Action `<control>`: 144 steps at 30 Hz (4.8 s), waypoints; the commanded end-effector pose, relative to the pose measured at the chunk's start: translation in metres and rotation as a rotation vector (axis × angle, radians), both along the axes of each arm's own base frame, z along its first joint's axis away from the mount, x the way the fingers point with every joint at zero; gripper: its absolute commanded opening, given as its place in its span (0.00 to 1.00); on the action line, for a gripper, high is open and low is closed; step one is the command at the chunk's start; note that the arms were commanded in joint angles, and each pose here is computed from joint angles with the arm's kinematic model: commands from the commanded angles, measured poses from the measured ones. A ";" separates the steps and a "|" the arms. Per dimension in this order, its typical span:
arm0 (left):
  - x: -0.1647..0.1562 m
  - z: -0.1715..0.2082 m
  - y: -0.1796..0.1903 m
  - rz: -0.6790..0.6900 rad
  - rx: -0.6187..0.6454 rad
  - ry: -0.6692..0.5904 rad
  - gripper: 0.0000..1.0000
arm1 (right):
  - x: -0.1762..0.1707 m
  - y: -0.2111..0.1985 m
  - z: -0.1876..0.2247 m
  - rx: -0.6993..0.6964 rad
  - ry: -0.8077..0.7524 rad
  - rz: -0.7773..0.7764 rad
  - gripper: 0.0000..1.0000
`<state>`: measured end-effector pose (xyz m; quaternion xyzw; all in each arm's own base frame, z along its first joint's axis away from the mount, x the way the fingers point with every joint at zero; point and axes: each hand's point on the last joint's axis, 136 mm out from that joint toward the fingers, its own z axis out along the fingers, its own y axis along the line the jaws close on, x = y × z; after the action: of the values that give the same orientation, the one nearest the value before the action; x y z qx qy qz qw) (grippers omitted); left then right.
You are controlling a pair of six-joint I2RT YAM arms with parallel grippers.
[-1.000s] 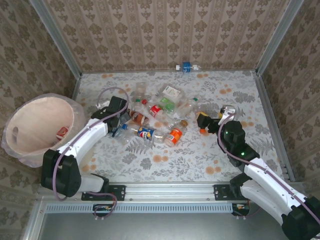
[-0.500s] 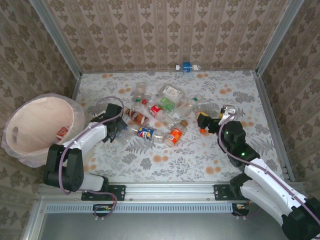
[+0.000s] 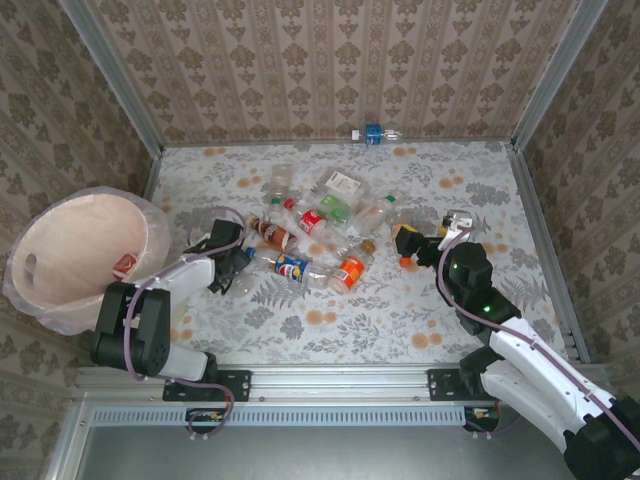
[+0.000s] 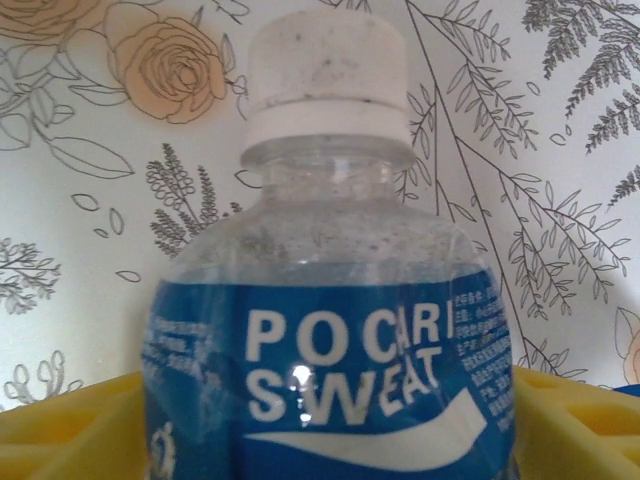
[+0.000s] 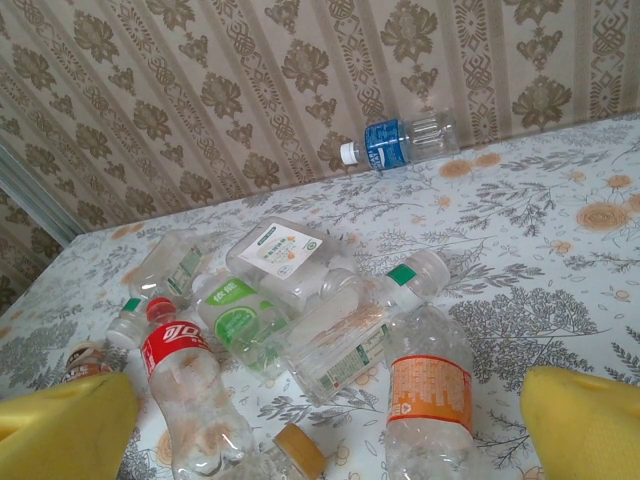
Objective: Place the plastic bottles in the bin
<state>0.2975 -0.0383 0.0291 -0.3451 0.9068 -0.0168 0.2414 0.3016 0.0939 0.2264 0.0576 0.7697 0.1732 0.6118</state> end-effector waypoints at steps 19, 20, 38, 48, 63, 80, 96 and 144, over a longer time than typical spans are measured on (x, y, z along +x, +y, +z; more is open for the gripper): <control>0.009 0.054 0.004 -0.146 0.071 -0.168 0.58 | -0.002 -0.006 0.002 0.011 -0.009 -0.028 1.00; 0.010 0.061 0.003 -0.157 0.077 -0.180 0.57 | -0.001 -0.006 0.003 0.011 -0.010 -0.027 1.00; 0.031 0.193 -0.042 -0.432 0.099 -0.371 0.50 | -0.003 0.005 0.003 0.009 -0.021 0.041 1.00; 0.027 0.276 -0.048 -0.557 0.143 -0.468 0.50 | -0.009 0.052 0.010 0.010 -0.033 0.303 1.00; -0.010 0.387 0.013 -0.473 0.464 -0.530 0.50 | -0.001 0.061 0.011 -0.001 -0.022 0.323 1.00; -0.049 0.420 0.137 -0.067 0.837 -0.324 0.53 | 0.000 0.067 0.009 -0.006 -0.001 0.346 1.00; -0.095 0.363 0.229 0.164 0.675 -0.132 0.54 | 0.014 0.078 0.013 -0.049 0.019 0.379 1.00; -0.081 0.344 0.226 0.292 0.487 -0.327 1.00 | 0.038 0.037 -0.043 -0.187 0.283 0.112 1.00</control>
<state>0.2063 0.2021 0.3588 -0.4103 0.7776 0.2097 0.4278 0.3339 0.1483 0.1962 -0.0586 0.8369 0.1755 0.5151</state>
